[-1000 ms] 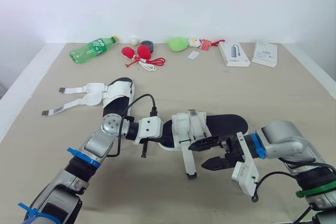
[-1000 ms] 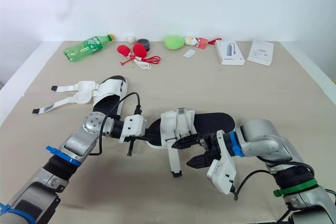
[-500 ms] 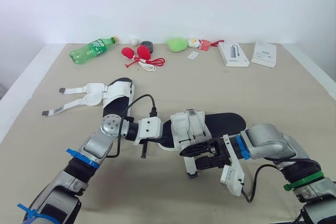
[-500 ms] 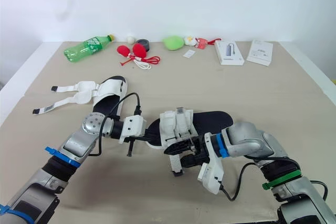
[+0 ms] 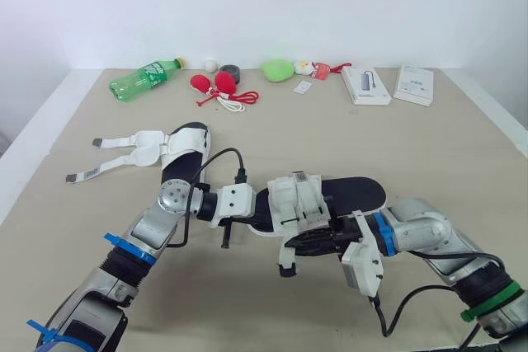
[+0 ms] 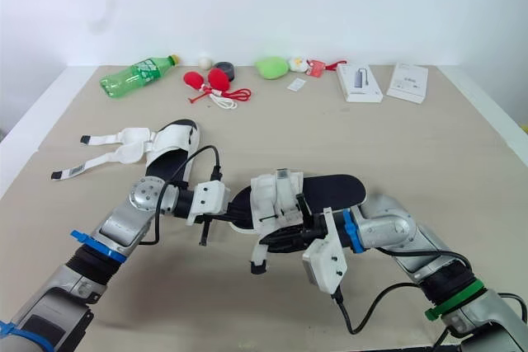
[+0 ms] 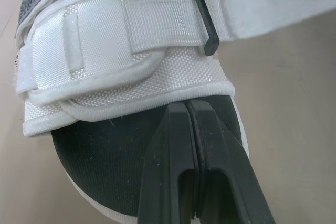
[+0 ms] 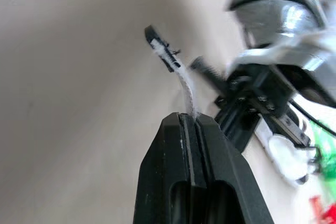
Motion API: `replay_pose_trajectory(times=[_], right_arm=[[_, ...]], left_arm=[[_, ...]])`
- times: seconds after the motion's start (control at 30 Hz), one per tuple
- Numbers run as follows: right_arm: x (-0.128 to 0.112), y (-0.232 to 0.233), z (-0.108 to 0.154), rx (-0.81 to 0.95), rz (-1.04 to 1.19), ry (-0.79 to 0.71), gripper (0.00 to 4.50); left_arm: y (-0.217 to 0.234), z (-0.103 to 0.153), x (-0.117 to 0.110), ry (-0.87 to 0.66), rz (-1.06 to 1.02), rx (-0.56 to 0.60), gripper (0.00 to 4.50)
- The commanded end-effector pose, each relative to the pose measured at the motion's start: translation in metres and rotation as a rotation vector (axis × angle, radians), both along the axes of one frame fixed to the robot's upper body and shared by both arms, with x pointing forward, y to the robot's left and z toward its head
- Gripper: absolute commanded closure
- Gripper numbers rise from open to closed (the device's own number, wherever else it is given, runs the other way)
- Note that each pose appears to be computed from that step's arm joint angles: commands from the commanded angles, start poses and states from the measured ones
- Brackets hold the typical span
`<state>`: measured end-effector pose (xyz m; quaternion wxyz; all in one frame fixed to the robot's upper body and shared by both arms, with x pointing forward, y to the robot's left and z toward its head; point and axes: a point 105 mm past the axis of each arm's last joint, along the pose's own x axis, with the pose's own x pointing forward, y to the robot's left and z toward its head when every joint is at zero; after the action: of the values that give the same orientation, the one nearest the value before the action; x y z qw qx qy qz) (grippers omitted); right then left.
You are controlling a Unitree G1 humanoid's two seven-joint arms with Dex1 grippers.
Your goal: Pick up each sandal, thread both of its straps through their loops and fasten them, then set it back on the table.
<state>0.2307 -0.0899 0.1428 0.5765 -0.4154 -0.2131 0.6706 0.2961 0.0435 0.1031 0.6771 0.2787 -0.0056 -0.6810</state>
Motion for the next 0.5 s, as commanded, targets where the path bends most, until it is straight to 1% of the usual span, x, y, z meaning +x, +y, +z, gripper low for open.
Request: replay_pose_trajectory(times=[0.03,0.13,0.2,0.27,0.43,0.5], right_arm=[[0.010,0.009,0.035,0.180,-0.111,0.186,4.44],[0.018,0.010,0.036,0.193,-0.199,0.336,4.44],[0.024,0.010,0.034,0.190,-0.248,0.402,4.44],[0.036,0.009,0.034,0.201,-0.322,0.462,4.44],[0.057,0.005,0.030,0.179,-0.437,0.513,4.44],[0.069,0.002,0.031,0.187,-0.501,0.532,4.44]], left_arm=[[0.000,-0.009,-0.002,0.021,-0.013,0.037,4.50],[-0.001,-0.009,-0.002,0.021,-0.015,0.035,4.50],[-0.002,-0.009,-0.002,0.021,-0.016,0.034,4.50],[-0.002,-0.009,-0.002,0.019,-0.016,0.032,4.50],[-0.003,-0.009,-0.002,0.017,-0.015,0.027,4.50],[-0.003,-0.009,-0.002,0.016,-0.016,0.025,4.50]])
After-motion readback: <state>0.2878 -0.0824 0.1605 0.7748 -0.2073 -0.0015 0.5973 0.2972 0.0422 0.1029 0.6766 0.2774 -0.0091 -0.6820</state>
